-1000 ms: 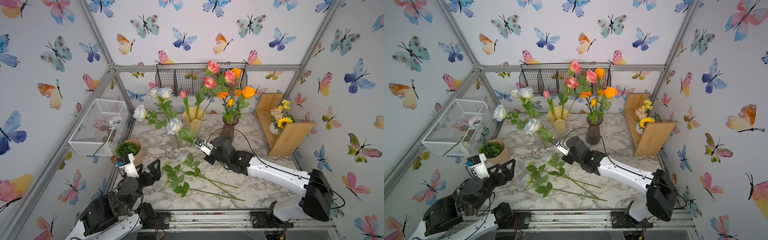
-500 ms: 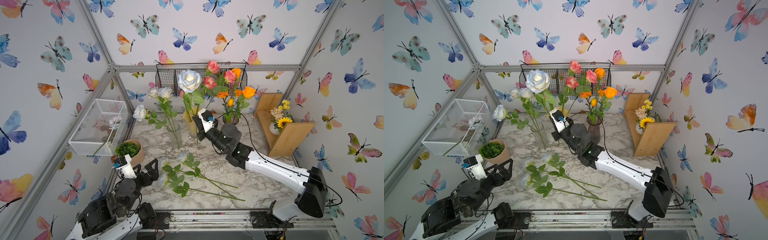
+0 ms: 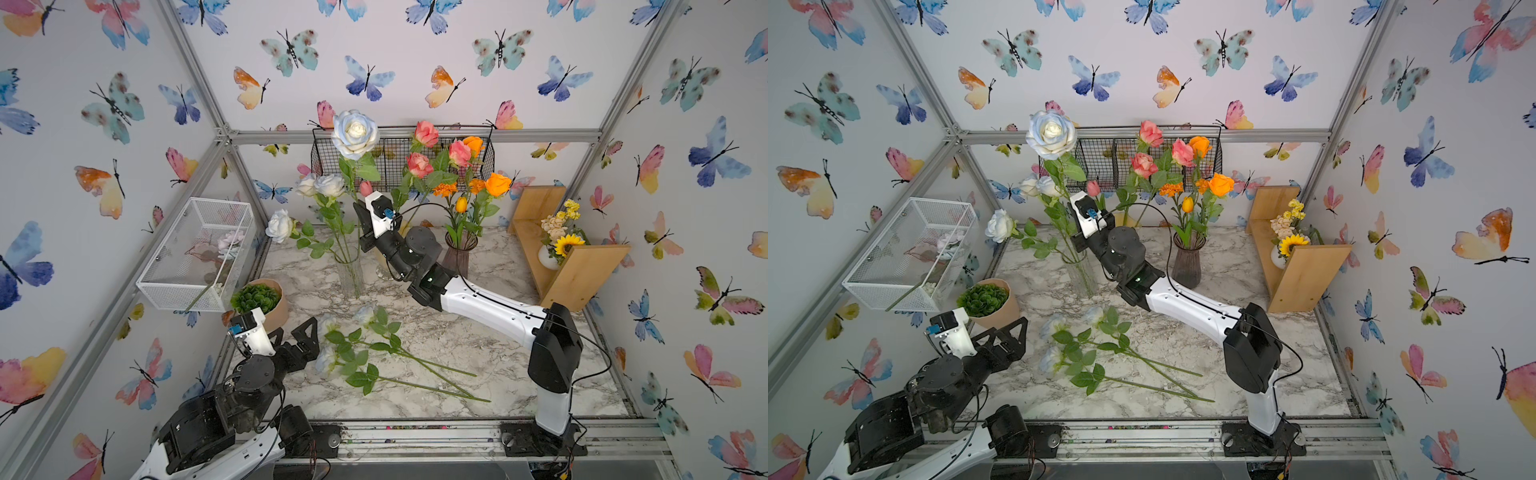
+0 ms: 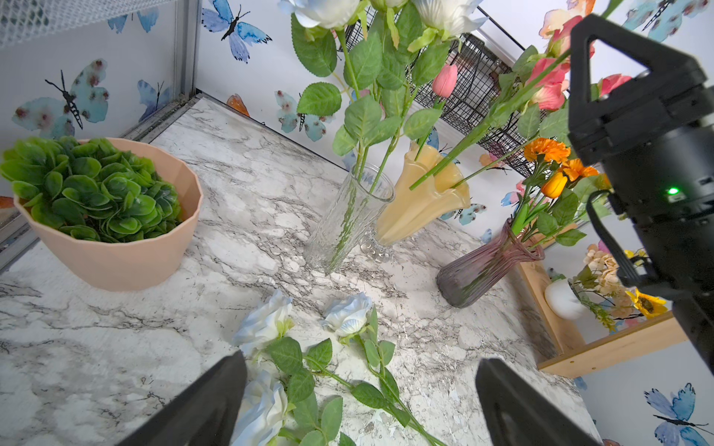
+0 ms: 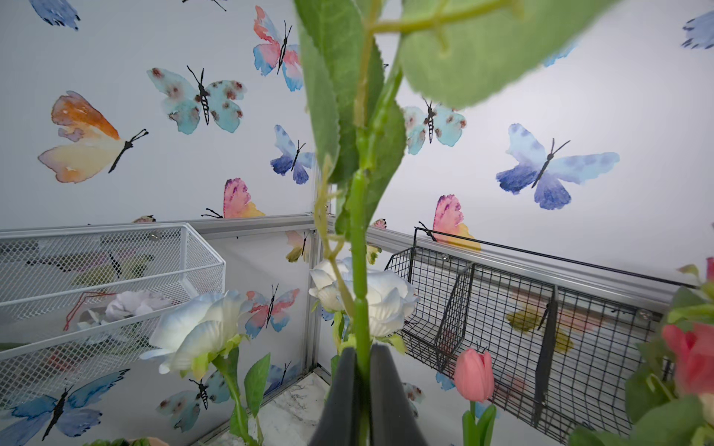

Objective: Arrange the flowers in different vases according to their colors
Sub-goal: Insert the flower into the vase.

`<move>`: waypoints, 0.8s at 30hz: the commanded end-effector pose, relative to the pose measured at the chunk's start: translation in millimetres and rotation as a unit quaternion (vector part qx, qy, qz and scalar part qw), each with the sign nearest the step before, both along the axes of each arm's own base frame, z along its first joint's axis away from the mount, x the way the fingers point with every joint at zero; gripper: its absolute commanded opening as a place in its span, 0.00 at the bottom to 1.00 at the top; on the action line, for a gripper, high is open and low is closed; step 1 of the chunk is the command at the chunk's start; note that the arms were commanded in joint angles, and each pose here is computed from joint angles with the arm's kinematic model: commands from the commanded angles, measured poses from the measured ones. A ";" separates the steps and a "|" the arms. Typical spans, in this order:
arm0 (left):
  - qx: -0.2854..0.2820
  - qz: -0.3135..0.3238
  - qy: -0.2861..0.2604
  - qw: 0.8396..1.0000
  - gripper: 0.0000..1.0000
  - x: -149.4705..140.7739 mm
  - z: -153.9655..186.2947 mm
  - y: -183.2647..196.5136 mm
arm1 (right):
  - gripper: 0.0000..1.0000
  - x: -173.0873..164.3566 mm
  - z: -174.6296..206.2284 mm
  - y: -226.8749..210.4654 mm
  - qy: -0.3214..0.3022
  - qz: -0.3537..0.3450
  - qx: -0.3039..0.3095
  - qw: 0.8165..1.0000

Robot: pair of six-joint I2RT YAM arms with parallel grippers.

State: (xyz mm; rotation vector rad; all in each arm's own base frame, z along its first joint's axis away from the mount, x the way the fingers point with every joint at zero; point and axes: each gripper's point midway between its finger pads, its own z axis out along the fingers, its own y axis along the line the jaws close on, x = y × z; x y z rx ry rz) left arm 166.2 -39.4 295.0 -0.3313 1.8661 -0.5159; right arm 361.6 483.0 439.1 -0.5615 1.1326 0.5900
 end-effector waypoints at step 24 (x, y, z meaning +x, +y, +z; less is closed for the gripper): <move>0.006 0.002 -0.008 1.000 0.99 0.0 2.6 2.5 | 0.18 36.7 -107.7 54.1 0.047 -0.002 -0.097 0.994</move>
